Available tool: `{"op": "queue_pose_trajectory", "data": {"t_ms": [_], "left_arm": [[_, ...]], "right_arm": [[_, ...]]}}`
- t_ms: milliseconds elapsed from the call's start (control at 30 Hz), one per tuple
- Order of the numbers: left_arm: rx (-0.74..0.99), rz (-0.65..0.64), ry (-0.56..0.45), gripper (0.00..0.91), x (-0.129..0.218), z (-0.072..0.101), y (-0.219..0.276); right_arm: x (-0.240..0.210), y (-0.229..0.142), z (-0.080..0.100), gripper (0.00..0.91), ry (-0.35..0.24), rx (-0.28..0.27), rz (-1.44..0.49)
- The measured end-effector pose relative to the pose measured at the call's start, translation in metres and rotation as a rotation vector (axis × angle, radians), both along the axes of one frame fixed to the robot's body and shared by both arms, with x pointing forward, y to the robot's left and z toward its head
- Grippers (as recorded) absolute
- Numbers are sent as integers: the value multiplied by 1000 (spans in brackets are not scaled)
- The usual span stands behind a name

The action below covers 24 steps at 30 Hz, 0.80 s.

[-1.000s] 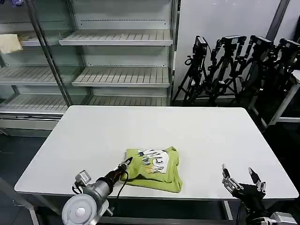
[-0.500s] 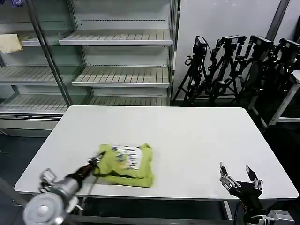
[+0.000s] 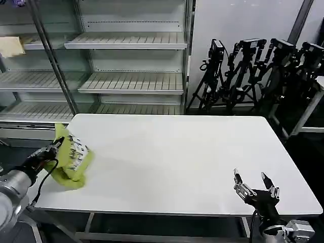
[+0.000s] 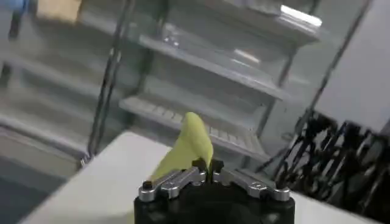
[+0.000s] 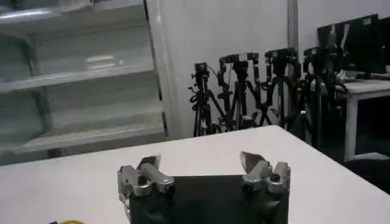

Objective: Fold and organize the clothes.

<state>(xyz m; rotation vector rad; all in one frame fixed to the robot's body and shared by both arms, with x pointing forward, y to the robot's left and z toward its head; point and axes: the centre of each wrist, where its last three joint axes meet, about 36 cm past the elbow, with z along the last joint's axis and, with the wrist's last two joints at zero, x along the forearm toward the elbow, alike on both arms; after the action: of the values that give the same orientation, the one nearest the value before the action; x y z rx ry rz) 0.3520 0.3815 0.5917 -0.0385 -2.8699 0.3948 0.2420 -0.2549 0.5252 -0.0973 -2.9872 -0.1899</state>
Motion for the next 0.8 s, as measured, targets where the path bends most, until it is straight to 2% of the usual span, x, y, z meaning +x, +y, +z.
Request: {"op": "queue_pose_trajectory", "data": {"t_ms": [133, 267, 333, 433, 800], "left_arm": [[189, -13, 7, 30, 4, -23, -25], [332, -67, 42, 20, 11, -63, -65], [376, -104, 50, 20, 14, -81, -89], [406, -165, 42, 30, 20, -97, -125], [358, -369, -9, 30, 48, -117, -240]], "right_arm": [[1, 0, -2, 907, 1, -2, -2], [0, -1, -3, 907, 3, -11, -8], [0, -2, -3, 907, 6, -14, -13], [-1, -2, -6, 907, 13, -17, -20], [-3, -2, -8, 907, 18, -25, -40]]}}
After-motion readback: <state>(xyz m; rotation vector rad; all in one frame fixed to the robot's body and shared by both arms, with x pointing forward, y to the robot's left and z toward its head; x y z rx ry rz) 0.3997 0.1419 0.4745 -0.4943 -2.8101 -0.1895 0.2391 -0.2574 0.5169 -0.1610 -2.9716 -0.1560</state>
